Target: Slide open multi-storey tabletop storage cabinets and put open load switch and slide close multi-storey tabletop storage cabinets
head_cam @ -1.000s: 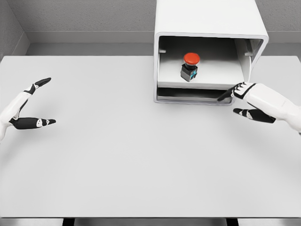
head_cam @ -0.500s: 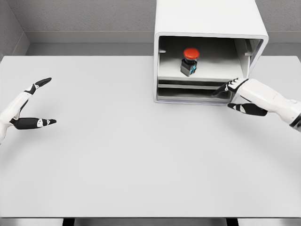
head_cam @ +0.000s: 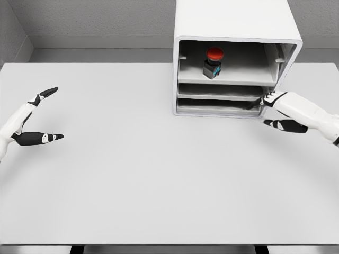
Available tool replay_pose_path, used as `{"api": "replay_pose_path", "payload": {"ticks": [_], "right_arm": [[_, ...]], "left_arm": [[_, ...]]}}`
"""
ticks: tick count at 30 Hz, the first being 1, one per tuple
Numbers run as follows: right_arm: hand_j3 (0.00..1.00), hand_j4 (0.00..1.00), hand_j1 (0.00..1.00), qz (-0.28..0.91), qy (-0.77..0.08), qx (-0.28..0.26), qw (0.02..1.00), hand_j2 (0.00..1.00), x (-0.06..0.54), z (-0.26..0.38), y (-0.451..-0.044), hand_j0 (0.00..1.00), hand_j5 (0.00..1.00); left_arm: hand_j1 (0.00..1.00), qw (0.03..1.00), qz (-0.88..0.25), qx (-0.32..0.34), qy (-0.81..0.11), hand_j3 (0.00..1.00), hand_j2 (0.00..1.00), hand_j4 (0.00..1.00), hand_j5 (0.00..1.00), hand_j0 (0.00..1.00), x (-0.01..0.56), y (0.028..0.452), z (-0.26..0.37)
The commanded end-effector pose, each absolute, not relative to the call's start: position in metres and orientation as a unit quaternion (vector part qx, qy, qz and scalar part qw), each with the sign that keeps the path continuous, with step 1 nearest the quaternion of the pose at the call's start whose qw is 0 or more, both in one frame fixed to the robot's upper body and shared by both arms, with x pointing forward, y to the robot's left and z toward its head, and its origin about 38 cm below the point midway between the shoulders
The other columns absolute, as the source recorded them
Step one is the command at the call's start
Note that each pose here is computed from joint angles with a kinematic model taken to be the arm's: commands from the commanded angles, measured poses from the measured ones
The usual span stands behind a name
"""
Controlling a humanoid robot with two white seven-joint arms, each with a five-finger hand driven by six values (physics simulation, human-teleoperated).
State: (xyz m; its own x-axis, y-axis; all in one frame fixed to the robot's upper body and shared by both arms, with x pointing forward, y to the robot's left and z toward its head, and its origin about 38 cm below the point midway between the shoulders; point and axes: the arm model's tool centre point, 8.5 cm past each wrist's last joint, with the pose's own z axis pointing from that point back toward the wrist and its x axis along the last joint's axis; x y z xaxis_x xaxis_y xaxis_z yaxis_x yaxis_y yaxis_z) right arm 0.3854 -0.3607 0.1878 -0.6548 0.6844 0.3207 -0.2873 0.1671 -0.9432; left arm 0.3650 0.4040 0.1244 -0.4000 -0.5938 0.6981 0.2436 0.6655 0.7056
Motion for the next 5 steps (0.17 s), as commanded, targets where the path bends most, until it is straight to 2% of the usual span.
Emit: {"api": "replay_pose_path", "payload": {"ticks": [1,4,5], "right_arm": [[0.7,0.7,0.7,0.637,-0.644,-0.168,0.389,0.7,0.384,0.199,-0.379,0.7,0.7],[0.7,0.7,0.7,0.632,-0.633,-0.188,0.405,0.7,0.372,0.202,-0.403,0.7,0.7],[0.71,0.71,0.71,0.634,-0.635,-0.187,0.4,0.71,0.371,0.203,-0.4,0.71,0.71]], "left_arm": [[1.0,0.535,-0.388,0.117,-0.741,1.0,1.0,1.0,1.0,1.0,0.365,0.404,0.125],[1.0,0.541,-0.391,0.114,-0.736,1.0,1.0,1.0,1.0,1.0,0.361,0.404,0.119],[1.0,0.545,-0.396,0.116,-0.73,1.0,1.0,1.0,1.0,1.0,0.359,0.405,0.116]]}}
